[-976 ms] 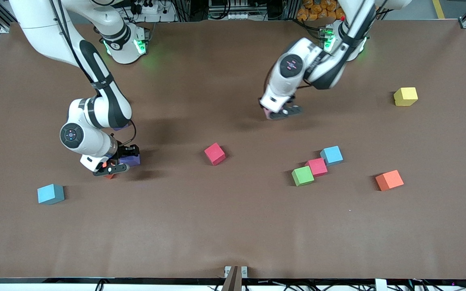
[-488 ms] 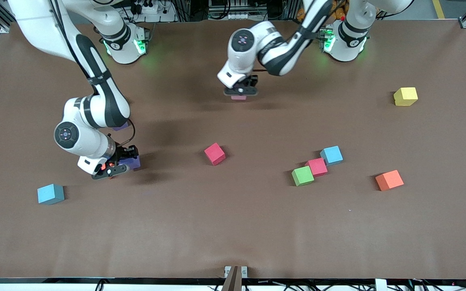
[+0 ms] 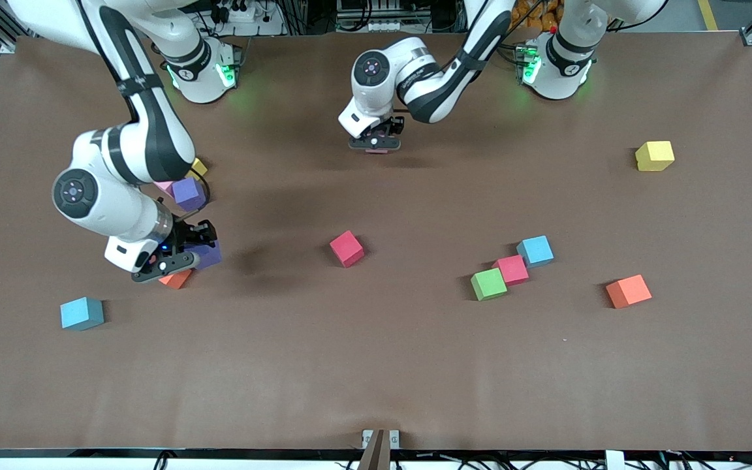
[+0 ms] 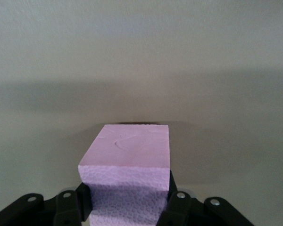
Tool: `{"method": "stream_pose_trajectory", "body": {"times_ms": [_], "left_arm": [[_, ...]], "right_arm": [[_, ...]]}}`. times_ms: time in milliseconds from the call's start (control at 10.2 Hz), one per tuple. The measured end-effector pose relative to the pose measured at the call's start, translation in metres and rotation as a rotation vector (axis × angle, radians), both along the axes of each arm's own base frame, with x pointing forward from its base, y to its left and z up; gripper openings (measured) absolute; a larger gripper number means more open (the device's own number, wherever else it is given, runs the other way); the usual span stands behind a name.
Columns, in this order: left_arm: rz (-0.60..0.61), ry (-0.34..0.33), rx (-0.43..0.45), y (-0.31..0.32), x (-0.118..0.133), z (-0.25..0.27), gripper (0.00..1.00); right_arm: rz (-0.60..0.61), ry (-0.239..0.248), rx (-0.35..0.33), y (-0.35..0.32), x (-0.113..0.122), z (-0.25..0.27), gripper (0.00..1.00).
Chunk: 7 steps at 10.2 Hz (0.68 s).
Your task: Form number 2 with 11 blocks
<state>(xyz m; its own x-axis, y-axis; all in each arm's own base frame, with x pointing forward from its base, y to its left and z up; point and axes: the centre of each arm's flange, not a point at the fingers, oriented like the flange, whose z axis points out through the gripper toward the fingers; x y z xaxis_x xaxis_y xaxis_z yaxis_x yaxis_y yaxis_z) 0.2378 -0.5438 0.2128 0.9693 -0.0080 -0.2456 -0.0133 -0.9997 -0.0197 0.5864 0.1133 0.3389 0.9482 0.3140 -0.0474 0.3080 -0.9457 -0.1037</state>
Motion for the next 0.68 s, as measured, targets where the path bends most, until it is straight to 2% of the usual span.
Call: {"method": "stream_pose_trajectory", "body": {"times_ms": [293, 683], "left_arm": [[0.018, 0.035, 0.057, -0.012, -0.008, -0.001, 0.57], [0.002, 0.051, 0.073, -0.017, -0.017, -0.014, 0.57]], "right_arm": [[0.049, -0.004, 0.006, 0.002, -0.003, 0.007, 0.56], [0.094, 0.048, 0.008, 0.016, -0.019, 0.02, 0.56]]}}
